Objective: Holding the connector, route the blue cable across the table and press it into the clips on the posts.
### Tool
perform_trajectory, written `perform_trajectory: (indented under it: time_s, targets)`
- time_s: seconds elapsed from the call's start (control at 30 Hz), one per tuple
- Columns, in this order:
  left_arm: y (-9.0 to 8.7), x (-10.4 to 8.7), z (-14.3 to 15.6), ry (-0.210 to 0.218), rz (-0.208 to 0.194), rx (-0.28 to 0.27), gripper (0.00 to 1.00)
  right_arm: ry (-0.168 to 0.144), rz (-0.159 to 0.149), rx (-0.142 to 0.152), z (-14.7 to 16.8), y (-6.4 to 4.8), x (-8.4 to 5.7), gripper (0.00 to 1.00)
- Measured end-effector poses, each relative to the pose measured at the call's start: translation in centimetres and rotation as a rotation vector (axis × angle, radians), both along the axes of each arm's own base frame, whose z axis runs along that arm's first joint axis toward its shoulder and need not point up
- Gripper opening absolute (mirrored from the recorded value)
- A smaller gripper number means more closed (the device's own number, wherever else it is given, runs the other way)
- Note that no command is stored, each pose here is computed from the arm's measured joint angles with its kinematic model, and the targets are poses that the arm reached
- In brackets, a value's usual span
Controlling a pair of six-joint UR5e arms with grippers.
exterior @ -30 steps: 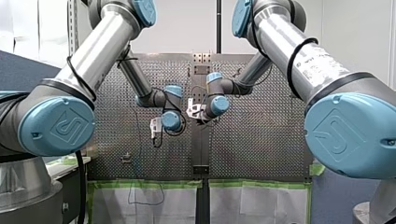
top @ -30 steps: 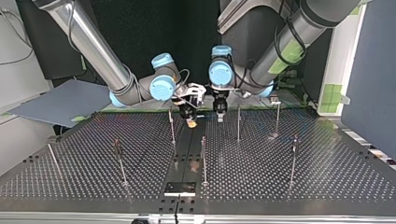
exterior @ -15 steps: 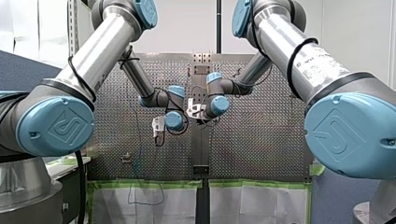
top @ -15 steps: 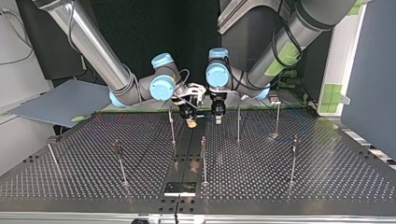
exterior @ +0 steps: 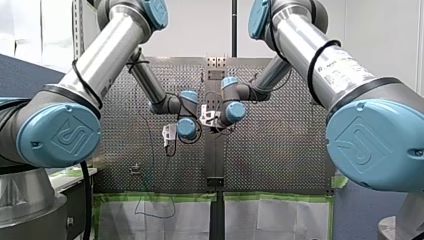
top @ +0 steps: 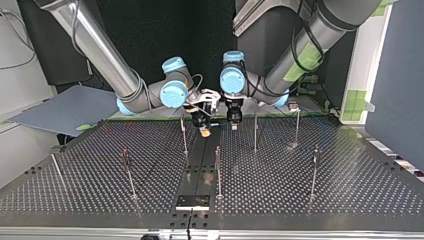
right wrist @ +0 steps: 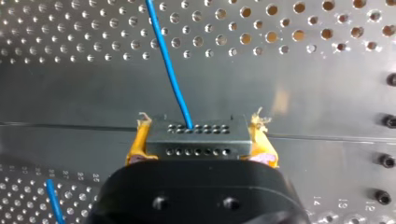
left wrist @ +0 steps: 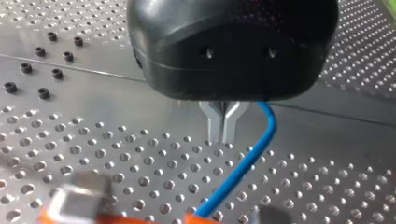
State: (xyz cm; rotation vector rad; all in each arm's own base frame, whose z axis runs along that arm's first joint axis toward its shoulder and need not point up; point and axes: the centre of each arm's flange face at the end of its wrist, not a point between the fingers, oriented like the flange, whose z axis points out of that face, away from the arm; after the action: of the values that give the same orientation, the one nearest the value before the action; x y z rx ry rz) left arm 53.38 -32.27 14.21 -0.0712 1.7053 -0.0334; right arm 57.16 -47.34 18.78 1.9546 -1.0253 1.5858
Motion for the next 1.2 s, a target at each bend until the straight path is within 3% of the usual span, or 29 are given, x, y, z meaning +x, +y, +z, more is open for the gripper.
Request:
perform_trajectory:
  time_s: [0.27, 0.77, 1.2]
  targets:
    - [0.4, -0.8, 2.6, 0.001, 0.05, -0.002, 0.0, -0.021, -0.002, -0.017, 3.4, 0.4, -0.3, 0.0]
    - [0.3, -2.8, 9.1, -0.039, 0.041, -0.021, 0.0, -0.054, 0.0, -0.025, 9.7, 2.0, -1.1, 0.0]
    - [1.1, -4.5, 14.5, -0.076, 0.067, -0.031, 0.0, -0.119, 0.005, -0.078, 17.5, 3.9, -2.4, 0.0]
